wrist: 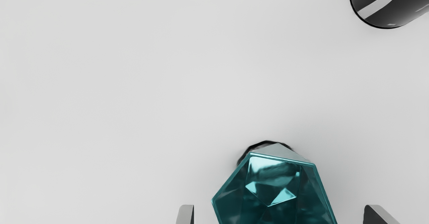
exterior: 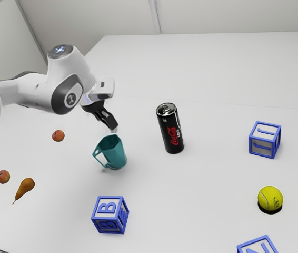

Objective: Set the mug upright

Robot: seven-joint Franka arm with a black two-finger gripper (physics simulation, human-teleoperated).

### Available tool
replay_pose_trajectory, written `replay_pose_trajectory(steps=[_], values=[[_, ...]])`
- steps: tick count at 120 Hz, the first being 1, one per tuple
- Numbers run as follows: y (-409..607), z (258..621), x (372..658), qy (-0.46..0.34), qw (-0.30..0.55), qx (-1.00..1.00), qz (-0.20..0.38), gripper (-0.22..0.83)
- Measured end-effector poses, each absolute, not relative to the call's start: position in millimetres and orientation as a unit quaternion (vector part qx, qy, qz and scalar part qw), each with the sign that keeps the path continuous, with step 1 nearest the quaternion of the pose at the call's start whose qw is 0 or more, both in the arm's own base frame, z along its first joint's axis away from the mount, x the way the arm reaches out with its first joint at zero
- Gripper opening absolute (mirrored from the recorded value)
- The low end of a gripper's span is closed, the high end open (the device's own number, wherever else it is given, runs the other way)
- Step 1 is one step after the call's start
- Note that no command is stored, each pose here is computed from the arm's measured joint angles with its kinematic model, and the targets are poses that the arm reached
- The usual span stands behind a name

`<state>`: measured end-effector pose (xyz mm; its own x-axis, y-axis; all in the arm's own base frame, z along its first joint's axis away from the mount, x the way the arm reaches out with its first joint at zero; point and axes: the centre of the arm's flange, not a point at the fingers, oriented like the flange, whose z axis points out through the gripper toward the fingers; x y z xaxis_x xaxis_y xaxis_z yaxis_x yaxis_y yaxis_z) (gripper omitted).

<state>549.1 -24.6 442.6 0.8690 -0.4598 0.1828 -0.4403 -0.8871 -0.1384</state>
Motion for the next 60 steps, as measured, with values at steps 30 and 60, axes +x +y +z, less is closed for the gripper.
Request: replay_pose_trajectory(steps=[30, 60], values=[[-46, 548, 602, 0.221, 0.040, -0.969, -0.104, 0.60], [5, 550, 618, 0.158, 0.029, -0.987, -0.022, 0.61]])
